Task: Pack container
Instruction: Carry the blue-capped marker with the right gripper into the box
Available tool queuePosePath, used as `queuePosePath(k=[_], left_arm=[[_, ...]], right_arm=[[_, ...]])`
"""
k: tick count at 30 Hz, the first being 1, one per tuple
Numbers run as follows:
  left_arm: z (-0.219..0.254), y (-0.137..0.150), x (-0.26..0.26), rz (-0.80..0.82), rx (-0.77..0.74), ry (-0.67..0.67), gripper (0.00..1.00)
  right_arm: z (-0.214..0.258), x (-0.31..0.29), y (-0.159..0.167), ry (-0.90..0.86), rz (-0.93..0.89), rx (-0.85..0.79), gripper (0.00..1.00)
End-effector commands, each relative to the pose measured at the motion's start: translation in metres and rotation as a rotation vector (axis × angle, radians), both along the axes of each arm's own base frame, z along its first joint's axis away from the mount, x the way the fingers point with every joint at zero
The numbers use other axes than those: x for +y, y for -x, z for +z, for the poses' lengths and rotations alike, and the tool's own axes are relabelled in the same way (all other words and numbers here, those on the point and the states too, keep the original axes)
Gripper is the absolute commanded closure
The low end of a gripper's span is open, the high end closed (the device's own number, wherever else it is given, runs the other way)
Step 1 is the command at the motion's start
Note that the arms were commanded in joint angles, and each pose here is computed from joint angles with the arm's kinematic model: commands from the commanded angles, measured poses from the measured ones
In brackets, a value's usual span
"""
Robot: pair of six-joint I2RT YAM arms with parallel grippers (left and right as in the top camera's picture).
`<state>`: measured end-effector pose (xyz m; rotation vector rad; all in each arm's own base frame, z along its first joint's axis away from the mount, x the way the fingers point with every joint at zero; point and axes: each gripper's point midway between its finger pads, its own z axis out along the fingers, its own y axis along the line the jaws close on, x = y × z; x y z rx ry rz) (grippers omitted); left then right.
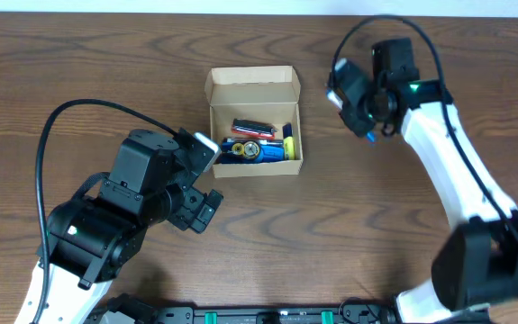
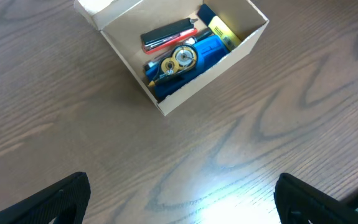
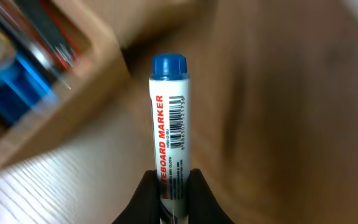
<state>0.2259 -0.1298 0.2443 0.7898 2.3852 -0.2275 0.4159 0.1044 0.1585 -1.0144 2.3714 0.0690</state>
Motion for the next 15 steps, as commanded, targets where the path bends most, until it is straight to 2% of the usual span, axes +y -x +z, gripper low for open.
queuePosePath(k=[1, 8, 15], left_arm=[[0.004, -0.001, 0.0, 0.008, -0.004, 0.01, 0.05], [0.004, -0.001, 0.0, 0.008, -0.004, 0.01, 0.05], [0.004, -0.001, 0.0, 0.008, -0.004, 0.01, 0.05]], right_arm=[[0.033, 0.044, 0.005, -0.117, 0.104, -0.075, 0.99], [0.051, 0.115, 0.008, -0.19, 0.345, -0.2, 0.99], [0.027, 0.162, 0.022, -0.17, 0.582, -0.22, 0.99]])
